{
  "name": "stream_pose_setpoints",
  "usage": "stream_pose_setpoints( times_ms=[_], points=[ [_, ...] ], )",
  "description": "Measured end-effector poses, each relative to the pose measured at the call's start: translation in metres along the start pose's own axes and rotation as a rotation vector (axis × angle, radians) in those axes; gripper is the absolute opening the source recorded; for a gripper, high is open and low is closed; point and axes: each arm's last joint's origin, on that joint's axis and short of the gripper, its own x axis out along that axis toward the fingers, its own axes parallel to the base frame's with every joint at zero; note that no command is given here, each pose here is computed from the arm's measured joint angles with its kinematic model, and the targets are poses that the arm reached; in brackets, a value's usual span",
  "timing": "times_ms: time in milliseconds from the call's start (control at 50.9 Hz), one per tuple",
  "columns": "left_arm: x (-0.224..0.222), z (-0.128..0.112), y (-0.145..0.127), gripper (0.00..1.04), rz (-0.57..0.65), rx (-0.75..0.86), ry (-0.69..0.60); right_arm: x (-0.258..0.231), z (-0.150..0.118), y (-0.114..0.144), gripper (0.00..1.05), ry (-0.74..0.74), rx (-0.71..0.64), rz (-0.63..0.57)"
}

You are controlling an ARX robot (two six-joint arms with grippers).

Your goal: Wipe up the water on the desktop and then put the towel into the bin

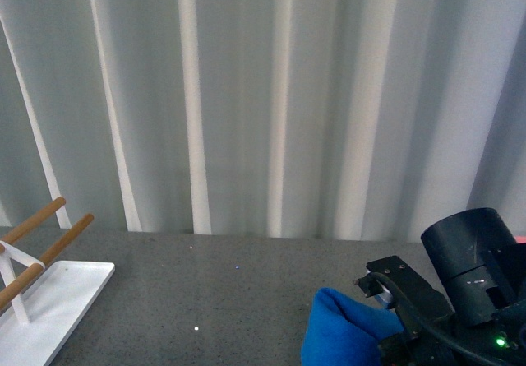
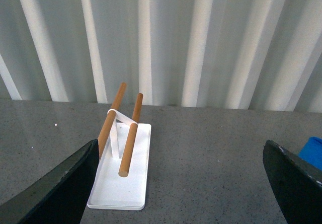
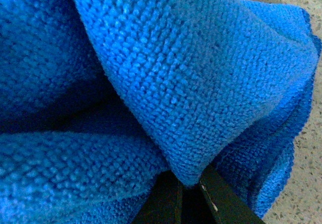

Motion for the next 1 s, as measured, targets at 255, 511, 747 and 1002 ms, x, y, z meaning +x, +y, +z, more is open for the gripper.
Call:
stream_pose_setpoints(
  times_ms=[255,511,747,1002],
  points=[
    [0.0,0.0,0.0,0.98,0.0,0.0,0.0,0.01,0.012,0.044,0.03,-0.003,-0.065,0.07],
    [0.0,0.0,0.0,0.98,0.0,0.0,0.0,-0.006,-0.003,0.077,0.03,0.016,-0.1,0.164],
    [0.0,0.0,0.0,0.98,0.0,0.0,0.0,-0.053,-0.035,0.04,0.03,0.018,0.023,0.139],
    [0.0,0.0,0.0,0.98,0.0,0.0,0.0,-0.113,0.005,-0.001,0.03,-0.128,0.064,0.081]
  ],
)
